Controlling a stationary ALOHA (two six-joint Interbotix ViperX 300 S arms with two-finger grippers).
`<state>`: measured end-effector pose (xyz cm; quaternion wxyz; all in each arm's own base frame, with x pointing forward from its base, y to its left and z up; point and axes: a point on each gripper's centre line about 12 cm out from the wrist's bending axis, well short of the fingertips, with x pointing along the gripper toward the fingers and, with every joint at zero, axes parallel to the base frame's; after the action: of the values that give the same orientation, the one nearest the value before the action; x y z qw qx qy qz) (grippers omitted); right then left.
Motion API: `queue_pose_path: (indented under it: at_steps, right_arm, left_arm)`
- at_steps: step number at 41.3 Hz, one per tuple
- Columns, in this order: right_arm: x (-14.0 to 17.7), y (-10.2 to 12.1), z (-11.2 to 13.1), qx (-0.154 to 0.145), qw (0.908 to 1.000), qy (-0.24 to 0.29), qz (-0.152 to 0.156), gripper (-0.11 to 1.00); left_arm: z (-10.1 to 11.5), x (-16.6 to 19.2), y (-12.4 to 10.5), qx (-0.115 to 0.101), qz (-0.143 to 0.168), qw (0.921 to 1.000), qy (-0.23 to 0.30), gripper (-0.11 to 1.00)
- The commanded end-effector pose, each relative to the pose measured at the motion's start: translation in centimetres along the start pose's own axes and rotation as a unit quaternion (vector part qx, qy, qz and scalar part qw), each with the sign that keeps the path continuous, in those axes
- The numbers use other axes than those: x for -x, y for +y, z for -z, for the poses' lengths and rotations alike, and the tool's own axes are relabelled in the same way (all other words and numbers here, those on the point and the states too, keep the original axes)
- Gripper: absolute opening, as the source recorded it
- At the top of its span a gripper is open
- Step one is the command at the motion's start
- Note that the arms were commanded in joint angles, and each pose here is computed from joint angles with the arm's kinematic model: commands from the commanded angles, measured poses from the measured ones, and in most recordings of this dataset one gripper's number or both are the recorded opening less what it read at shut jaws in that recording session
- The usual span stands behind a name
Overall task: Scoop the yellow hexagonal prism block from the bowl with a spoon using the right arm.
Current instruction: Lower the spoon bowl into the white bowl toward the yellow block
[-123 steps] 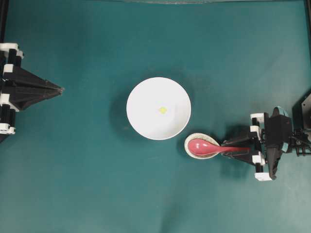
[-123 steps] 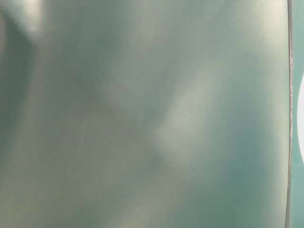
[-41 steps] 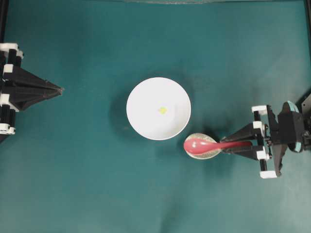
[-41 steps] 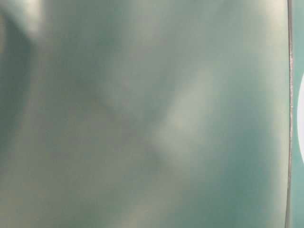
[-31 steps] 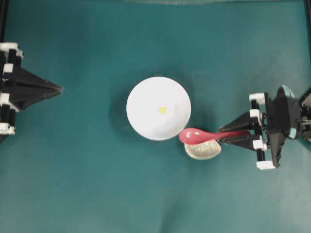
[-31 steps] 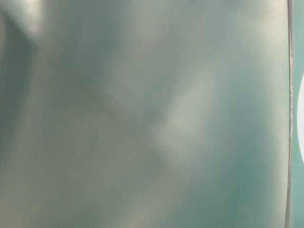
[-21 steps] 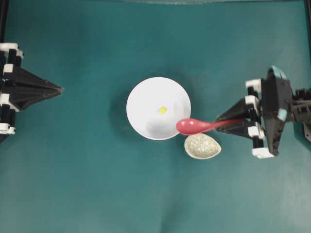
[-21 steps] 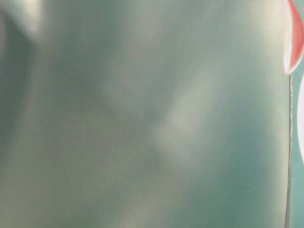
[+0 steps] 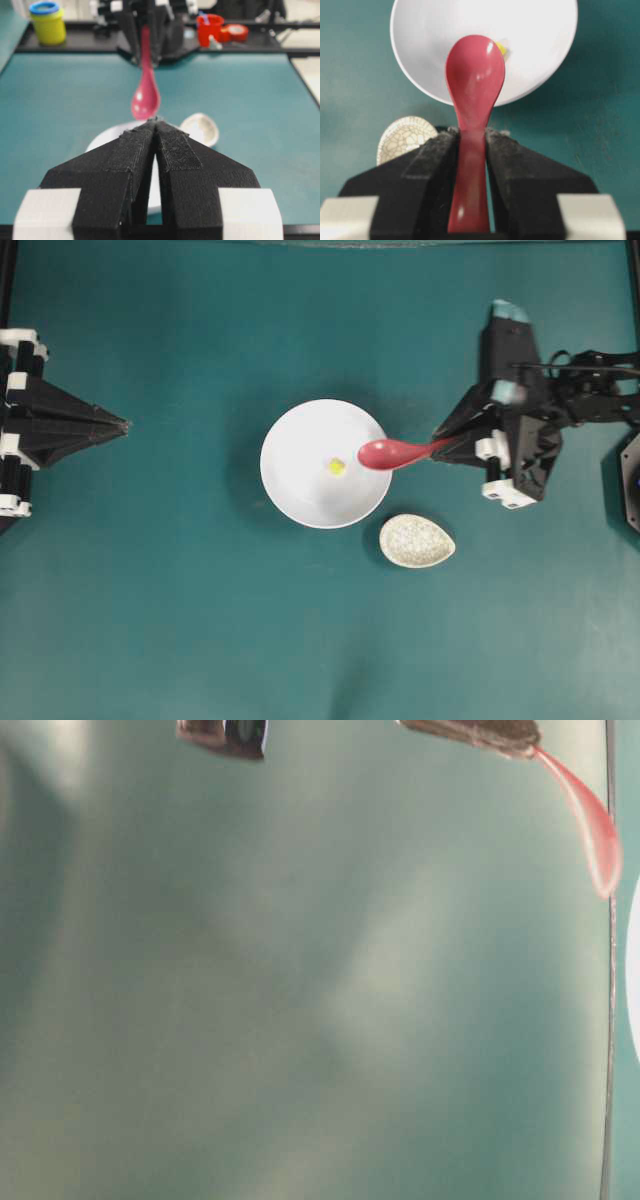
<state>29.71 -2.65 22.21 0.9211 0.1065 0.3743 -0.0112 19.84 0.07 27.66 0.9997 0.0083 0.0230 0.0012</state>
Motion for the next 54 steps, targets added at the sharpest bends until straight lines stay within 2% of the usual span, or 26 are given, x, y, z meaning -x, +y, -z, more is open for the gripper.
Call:
queue_pose_path:
  at_steps: [1,14,29,54]
  right_arm:
    - [0.0,0.0,-1.7,0.004,1.0000,0.002,-0.002,0.25]
    - [-2.1,-0.1,-3.9,0.025,0.9948,0.098,-0.007,0.25]
    - [-4.2,-0.7,-5.6,0.001,0.9823,0.187,0.016,0.25]
    - [-5.7,-0.6,-5.3,-0.003,0.9779,0.208,0.015,0.25]
  left_arm:
    - [-0.5,-0.2,0.0,-0.002,0.000,1.0000,-0.008,0.00]
    - [-0.5,-0.2,0.0,-0.002,0.000,1.0000,-0.006,0.00]
    - [-0.5,-0.2,0.0,-0.002,0.000,1.0000,-0.006,0.00]
    - [-0.5,-0.2,0.0,-0.002,0.000,1.0000,-0.008,0.00]
